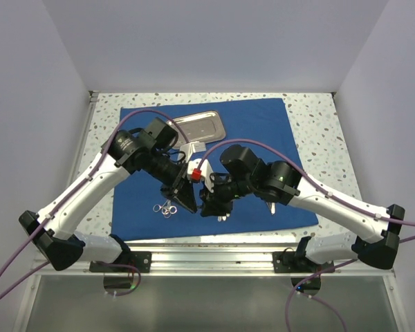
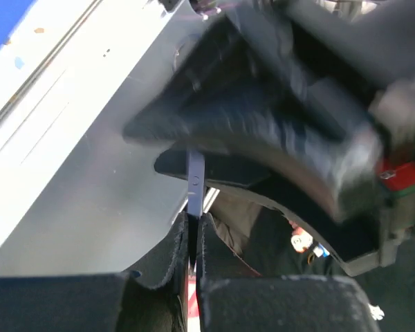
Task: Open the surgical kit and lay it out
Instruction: Place the medical item in the surgical kit.
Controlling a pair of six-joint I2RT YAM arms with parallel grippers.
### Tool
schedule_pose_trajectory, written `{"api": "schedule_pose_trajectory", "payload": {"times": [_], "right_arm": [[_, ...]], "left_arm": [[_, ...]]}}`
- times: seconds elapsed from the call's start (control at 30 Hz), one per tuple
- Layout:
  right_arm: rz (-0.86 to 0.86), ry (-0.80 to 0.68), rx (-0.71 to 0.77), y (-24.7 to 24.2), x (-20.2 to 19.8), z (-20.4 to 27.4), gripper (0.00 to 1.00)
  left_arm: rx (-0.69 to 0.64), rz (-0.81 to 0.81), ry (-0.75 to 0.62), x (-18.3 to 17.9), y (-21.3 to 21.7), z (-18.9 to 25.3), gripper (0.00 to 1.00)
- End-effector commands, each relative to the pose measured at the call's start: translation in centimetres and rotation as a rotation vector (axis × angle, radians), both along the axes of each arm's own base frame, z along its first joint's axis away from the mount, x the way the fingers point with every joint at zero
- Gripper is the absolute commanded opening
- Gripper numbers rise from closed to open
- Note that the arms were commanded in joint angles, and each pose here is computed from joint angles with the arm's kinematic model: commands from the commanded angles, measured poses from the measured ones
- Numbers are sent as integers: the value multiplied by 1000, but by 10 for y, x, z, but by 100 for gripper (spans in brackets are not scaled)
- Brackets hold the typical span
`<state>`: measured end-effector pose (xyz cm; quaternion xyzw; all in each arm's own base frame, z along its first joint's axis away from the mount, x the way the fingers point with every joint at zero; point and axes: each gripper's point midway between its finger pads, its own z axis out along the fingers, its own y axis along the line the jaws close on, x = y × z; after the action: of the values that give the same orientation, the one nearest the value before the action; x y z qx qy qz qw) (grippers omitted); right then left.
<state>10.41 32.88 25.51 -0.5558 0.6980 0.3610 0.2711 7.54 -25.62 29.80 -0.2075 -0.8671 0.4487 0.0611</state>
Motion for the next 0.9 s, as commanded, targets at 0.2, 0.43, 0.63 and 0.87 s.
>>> {"api": "schedule_pose_trajectory", "payload": {"times": [0.2, 0.43, 0.63, 0.87], "right_arm": [[-43, -51, 78, 4, 5, 22, 0], [-213, -116, 49, -5, 32, 19, 0], [-419, -53, 16, -2, 55, -1, 0], [-564, 318, 38, 57, 64, -37, 0]], "left_arm": [[-18, 3, -38, 5, -4, 9, 0], [256, 214, -253, 75, 2, -24, 41], [592, 676, -587, 206, 56, -16, 84], [638, 1193, -746, 273, 140, 52, 86]]}}
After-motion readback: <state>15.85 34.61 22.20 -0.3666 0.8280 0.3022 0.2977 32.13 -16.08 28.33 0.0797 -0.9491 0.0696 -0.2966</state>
